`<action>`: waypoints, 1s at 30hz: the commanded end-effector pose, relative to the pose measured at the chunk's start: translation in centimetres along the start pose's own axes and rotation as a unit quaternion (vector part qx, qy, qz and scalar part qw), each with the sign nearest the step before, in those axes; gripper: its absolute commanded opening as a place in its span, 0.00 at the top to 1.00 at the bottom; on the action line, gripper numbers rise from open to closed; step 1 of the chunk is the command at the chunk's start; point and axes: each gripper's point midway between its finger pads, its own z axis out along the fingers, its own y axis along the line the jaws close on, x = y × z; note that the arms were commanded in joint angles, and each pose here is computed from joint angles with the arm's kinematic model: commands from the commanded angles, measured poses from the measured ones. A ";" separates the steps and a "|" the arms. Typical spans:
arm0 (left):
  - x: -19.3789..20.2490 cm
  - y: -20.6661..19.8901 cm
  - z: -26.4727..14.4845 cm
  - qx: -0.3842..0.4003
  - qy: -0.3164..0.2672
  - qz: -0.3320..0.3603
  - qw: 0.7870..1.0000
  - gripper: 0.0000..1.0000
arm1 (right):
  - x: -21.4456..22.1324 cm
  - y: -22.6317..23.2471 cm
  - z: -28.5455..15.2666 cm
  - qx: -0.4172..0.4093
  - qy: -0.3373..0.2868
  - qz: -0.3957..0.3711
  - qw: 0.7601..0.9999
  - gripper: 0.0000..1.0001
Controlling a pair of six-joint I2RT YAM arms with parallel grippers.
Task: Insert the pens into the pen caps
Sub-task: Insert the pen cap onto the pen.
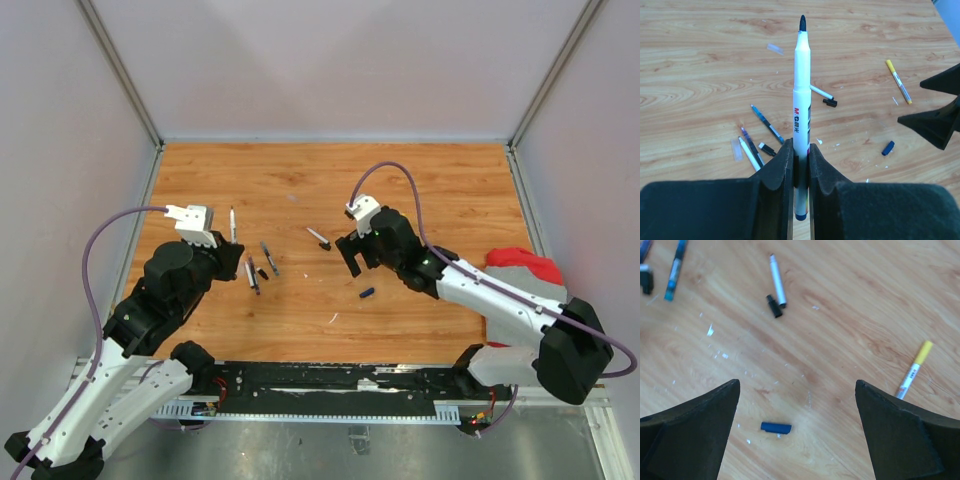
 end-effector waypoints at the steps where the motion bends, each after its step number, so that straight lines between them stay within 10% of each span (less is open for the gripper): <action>1: -0.4 0.2 0.3 -0.006 -0.011 -0.001 1.000 1.00 | -1.6 -3.2 -0.7 0.117 -0.032 0.076 0.990 0.02; 8: -0.5 0.2 0.3 -0.006 -0.011 -0.002 1.000 1.00 | 1.7 -6.0 -1.1 0.219 0.058 0.078 0.971 0.02; 15: -0.4 0.2 0.3 -0.006 -0.011 -0.001 1.000 1.00 | 1.5 -2.9 -0.3 0.135 0.060 0.105 0.983 0.02; 30: -0.9 0.2 -0.3 -0.003 -0.023 -0.006 1.000 1.00 | 3.0 -6.7 -2.6 0.253 0.076 0.162 0.951 0.02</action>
